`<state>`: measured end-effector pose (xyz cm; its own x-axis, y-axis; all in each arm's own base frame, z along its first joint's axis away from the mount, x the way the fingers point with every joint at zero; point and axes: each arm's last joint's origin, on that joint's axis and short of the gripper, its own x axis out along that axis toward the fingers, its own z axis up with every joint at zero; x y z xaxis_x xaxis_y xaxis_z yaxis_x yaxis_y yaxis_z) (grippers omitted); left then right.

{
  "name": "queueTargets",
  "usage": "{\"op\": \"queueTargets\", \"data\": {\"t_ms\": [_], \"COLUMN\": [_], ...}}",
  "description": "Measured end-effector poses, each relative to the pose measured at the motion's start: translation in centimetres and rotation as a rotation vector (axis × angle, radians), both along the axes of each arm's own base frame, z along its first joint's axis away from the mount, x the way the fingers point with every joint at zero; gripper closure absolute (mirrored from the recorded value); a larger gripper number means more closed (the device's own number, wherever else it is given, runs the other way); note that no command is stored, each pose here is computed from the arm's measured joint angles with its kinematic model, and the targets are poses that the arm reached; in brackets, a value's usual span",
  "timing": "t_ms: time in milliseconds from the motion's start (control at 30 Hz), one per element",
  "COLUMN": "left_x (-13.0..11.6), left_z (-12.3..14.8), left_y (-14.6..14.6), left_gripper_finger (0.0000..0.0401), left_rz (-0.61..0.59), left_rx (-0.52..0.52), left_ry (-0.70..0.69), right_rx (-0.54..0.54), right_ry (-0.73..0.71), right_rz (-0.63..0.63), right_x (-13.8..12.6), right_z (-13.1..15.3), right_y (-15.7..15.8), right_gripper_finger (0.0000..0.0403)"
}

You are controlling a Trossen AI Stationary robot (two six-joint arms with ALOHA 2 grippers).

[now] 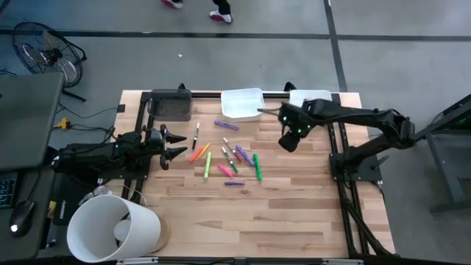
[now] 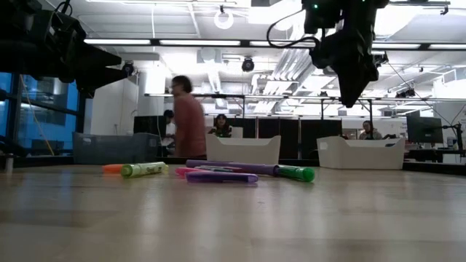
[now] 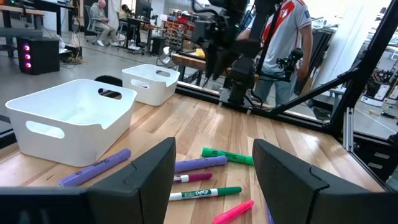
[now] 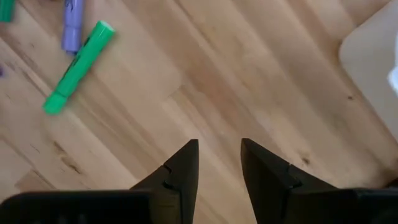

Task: Pick & Place Markers
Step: Put the green highlighter pen into the left white bin

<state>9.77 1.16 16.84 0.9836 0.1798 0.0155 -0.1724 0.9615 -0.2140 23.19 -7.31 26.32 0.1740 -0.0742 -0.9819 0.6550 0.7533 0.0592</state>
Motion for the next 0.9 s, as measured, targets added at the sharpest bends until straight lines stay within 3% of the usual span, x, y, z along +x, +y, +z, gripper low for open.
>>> {"op": "queueTargets", "data": {"t_ms": [333,633,900], "left_x": [0.0,0.0,0.0], "left_z": [0.0,0.0,0.0], "left_y": [0.0,0.0,0.0], "left_gripper_finger": [0.0190,0.0190,0.0190], "left_rz": [0.000,0.000,0.000], "left_rx": [0.000,0.000,0.000], "left_ry": [0.000,-0.001,0.000], "right_rx": [-0.028,0.066,0.156], "right_ry": [0.049,0.013,-0.036], "right_rz": [-0.067,-0.150,-0.256], "right_x": [2.8,5.6,8.4], "right_z": [-2.2,-4.8,-8.0], "right_y": [3.6,7.4,8.9], "right_gripper_finger": [0.0295,0.0295,0.0295]}}
